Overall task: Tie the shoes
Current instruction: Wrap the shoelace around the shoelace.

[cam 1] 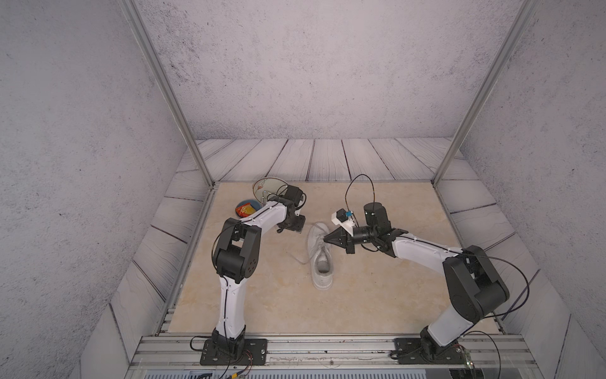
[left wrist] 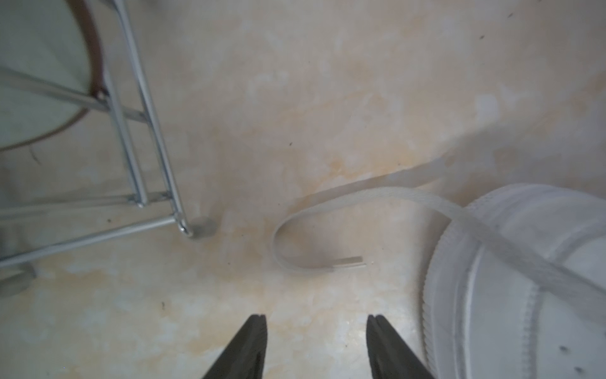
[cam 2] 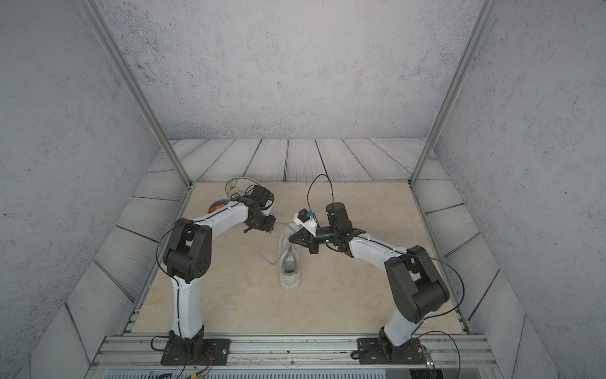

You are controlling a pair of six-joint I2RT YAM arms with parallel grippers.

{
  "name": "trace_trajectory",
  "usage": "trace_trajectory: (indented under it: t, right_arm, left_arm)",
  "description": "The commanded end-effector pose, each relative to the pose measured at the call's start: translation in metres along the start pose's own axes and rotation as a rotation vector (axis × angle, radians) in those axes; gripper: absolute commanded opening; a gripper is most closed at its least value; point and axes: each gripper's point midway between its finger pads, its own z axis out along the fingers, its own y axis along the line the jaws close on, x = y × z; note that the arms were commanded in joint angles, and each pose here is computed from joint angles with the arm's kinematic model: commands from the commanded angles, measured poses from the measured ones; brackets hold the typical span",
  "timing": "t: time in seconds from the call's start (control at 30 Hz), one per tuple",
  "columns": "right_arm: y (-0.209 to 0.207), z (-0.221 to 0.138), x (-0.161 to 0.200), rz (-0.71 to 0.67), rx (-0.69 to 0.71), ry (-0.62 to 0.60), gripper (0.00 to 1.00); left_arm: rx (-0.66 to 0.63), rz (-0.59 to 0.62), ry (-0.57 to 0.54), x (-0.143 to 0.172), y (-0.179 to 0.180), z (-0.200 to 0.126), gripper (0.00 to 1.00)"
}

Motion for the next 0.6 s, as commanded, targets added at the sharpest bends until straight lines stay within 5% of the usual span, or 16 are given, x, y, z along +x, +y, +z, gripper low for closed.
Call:
trace_trajectory:
  t: [0.0,0.57]
  right_arm:
    - [0.008,-0.005,-0.015,-0.041,0.002,-0.027,0.00]
    - [0.008,-0.005,-0.014,-0.033,0.004,-0.029,0.00]
  left_arm:
    - [-0.041,-0.028,0.009,-0.005,0.008,0.002,0.54]
    - [-0.035,-0.092,0.024,-0.011,0.020,0.040,0.49]
